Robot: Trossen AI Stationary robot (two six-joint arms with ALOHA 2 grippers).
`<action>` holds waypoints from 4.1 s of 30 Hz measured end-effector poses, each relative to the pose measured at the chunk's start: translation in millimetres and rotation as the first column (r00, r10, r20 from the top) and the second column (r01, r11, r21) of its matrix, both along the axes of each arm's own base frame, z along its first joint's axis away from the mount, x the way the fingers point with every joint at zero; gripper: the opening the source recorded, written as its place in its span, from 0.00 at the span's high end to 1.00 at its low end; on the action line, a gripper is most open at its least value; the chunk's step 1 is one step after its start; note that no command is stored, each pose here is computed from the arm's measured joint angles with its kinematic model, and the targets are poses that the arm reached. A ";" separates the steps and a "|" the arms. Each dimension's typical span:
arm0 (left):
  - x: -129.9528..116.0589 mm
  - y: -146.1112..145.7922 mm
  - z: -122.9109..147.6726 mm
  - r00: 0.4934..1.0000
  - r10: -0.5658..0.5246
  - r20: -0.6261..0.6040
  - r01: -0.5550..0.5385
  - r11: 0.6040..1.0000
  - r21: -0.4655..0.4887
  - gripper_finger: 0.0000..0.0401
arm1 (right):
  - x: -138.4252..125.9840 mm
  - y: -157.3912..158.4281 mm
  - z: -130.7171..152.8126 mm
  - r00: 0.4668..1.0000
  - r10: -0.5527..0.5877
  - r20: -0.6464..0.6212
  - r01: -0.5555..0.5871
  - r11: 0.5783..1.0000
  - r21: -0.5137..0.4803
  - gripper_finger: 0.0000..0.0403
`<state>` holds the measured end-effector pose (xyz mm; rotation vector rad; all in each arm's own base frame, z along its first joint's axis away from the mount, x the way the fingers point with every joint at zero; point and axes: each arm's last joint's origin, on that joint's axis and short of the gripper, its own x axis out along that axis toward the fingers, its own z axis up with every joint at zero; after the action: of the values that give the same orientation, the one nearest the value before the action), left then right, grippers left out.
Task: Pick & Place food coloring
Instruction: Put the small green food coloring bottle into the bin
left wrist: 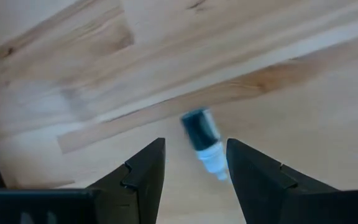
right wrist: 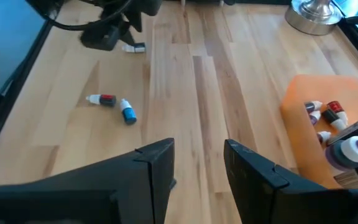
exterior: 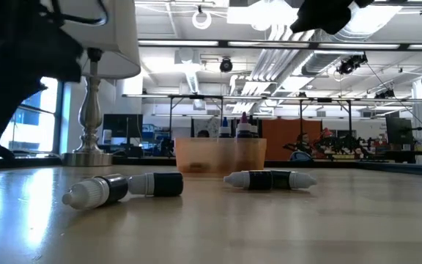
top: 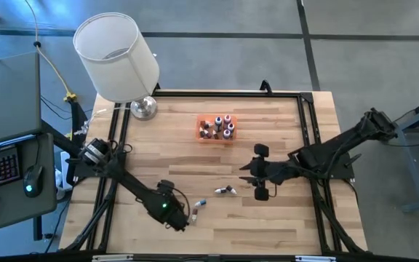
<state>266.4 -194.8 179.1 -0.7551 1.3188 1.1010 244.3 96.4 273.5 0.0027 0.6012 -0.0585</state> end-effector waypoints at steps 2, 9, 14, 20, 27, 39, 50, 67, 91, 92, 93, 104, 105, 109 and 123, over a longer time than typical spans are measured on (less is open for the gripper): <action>-7.2 -2.8 -5.6 0.999 0.037 -0.005 -0.037 0.999 0.019 0.58 | -2.2 5.0 0.1 1.000 -0.001 0.006 0.001 1.000 0.000 0.67; -9.7 -3.4 -21.7 0.994 0.058 0.095 -0.064 0.997 0.053 0.58 | -7.5 15.4 0.5 1.000 -0.017 0.024 0.017 1.000 -0.007 0.67; -10.4 -3.0 -22.3 0.996 0.030 0.079 -0.035 0.997 0.062 0.58 | -9.6 18.7 0.2 0.999 -0.026 0.026 0.026 1.000 -0.002 0.67; -8.9 -5.3 -24.6 0.997 -0.046 0.056 0.044 0.999 0.025 0.58 | -11.1 22.5 -0.4 0.999 -0.017 0.027 0.017 1.000 -0.006 0.67; -6.3 -7.2 -25.1 0.989 -0.130 0.071 0.129 0.992 0.011 0.58 | -11.1 22.4 -0.3 0.999 -0.018 0.029 0.019 1.000 -0.011 0.67; -5.2 -9.8 -25.4 0.985 -0.158 0.064 0.160 0.986 -0.044 0.58 | -11.1 22.4 -0.2 0.999 -0.016 0.029 0.017 1.000 -0.014 0.67; 2.3 -13.1 -25.1 0.975 -0.156 0.159 0.165 0.985 -0.043 0.82 | -11.1 22.4 -0.2 0.999 -0.016 0.029 0.017 1.000 -0.014 0.67; 89.6 99.5 16.6 0.921 -0.320 0.224 0.273 0.938 0.215 0.83 | -10.7 20.5 0.4 0.998 -0.037 0.046 0.041 0.995 -0.087 0.67; 144.1 277.5 25.2 0.876 -0.423 0.232 0.354 0.890 0.287 0.83 | -13.6 19.3 -2.5 0.999 0.039 -0.014 -0.041 0.983 -0.181 0.67; 145.8 277.7 25.8 0.867 -0.438 0.238 0.364 0.882 0.298 0.83 | -13.5 19.4 -2.4 0.999 0.039 -0.012 -0.040 0.983 -0.180 0.67; 147.7 278.1 30.0 0.857 -0.452 0.249 0.370 0.874 0.315 0.83 | -13.5 19.3 -2.4 0.999 0.038 -0.012 -0.040 0.983 -0.181 0.67; 157.1 280.4 32.6 0.781 -0.586 0.217 0.469 0.780 0.414 0.83 | -13.1 18.6 -1.6 1.000 0.017 0.002 -0.016 0.981 -0.192 0.67; 158.7 280.7 33.4 0.778 -0.584 0.232 0.458 0.780 0.427 0.83 | -13.0 18.6 -1.6 1.000 0.017 0.002 -0.016 0.981 -0.191 0.67; 163.0 281.4 36.5 0.767 -0.582 0.269 0.429 0.778 0.459 0.83 | -13.1 18.7 -1.6 1.000 0.019 0.001 -0.019 0.982 -0.188 0.67; 157.8 279.9 32.6 0.778 -0.581 0.239 0.464 0.788 0.405 0.83 | -13.2 19.3 -1.9 0.999 0.036 -0.007 -0.036 0.984 -0.176 0.67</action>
<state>424.1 85.0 211.7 -0.2740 0.9198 0.6522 231.1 115.6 271.5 -0.1803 0.5979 -0.0767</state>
